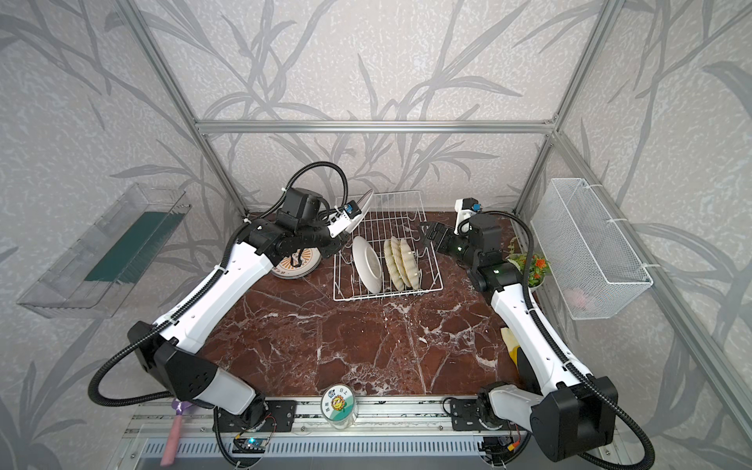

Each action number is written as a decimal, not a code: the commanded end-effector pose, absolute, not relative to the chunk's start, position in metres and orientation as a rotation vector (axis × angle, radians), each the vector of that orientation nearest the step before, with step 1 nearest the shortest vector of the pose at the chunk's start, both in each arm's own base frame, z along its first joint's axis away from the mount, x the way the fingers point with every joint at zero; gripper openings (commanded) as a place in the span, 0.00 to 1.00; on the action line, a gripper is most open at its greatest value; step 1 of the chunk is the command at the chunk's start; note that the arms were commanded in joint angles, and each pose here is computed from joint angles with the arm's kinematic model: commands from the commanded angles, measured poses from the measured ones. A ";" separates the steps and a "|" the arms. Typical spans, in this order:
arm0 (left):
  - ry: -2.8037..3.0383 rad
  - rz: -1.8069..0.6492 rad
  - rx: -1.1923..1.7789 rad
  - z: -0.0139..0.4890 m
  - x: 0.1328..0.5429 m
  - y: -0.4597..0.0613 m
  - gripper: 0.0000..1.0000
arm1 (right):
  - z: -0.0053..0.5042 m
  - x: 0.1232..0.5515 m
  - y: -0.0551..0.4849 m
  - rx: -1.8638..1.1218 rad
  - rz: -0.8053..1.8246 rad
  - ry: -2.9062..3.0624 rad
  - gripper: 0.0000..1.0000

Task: Unload the plates from the dish rack
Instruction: Place the plate among the plates.

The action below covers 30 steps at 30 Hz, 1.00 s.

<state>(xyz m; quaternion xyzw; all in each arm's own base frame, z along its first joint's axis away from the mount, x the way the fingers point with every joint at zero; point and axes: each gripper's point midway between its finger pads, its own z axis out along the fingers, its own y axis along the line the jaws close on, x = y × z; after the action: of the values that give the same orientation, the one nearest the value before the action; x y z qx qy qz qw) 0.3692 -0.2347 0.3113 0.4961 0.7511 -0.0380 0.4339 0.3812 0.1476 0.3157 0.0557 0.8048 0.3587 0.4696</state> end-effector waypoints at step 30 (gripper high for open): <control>1.229 0.396 1.644 0.315 0.354 -0.278 0.00 | 0.335 0.412 0.193 0.256 1.059 2.037 0.94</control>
<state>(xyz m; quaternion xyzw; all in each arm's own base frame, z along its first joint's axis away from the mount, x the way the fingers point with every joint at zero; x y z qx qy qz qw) 0.3500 -0.2750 0.2764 0.6932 0.5566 0.1199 0.4420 0.4103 0.1897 0.3279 0.0948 0.8062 0.4202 0.4055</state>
